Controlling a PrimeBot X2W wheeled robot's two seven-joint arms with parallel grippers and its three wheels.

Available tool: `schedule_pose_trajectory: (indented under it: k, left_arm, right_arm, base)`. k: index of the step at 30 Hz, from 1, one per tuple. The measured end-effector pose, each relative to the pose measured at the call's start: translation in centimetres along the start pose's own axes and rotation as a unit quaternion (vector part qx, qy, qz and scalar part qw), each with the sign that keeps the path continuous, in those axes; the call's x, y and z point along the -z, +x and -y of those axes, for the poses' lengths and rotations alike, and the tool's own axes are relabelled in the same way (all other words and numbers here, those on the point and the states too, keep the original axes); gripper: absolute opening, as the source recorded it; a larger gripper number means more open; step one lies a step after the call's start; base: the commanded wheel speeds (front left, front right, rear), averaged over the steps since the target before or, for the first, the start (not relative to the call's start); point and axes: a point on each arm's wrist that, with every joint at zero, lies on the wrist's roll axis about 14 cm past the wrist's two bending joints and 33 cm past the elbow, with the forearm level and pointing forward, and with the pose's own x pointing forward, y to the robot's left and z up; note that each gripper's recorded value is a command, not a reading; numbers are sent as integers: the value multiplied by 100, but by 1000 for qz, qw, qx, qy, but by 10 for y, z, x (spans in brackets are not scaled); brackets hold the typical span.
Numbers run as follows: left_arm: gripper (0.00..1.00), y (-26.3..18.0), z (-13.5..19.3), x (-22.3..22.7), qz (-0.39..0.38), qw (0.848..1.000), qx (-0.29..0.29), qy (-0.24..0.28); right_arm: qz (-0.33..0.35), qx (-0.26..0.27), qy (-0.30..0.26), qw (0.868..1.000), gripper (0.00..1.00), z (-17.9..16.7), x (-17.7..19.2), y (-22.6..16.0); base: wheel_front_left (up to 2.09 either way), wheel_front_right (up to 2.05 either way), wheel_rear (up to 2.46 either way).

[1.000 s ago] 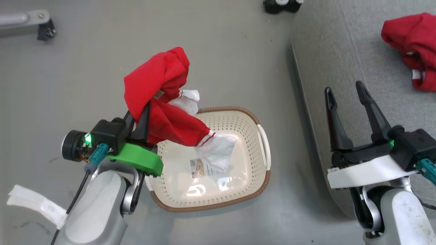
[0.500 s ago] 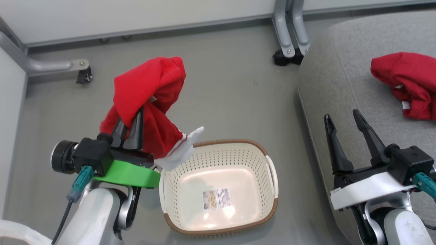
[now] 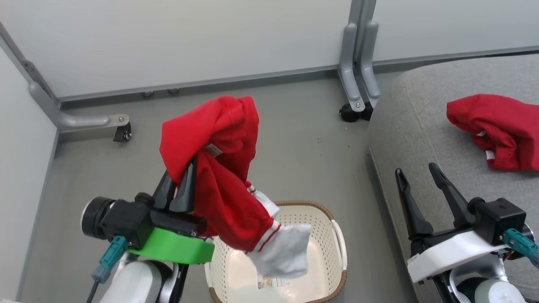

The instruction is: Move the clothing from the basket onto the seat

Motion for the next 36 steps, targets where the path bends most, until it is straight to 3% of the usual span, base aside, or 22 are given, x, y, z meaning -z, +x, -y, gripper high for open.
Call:
schedule_pose_trajectory:
  k: [27,31,36]
  left_arm:
    - [0,-14,11,-11,8,1000,0,-12]
    - [0,-15,10,-10,5,1000,-2,-15]
    - [0,-16,11,-7,1,1000,2,-17]
  right_arm:
    - [-1,-14,8,1000,100,-10,-3,-6]
    - [-11,-42,17,999,100,-26,2,-2]
    - [-28,-119,35,992,100,-70,11,7]
  base:
    - [0,0,0]
    - [0,0,0]
    - [0,0,0]
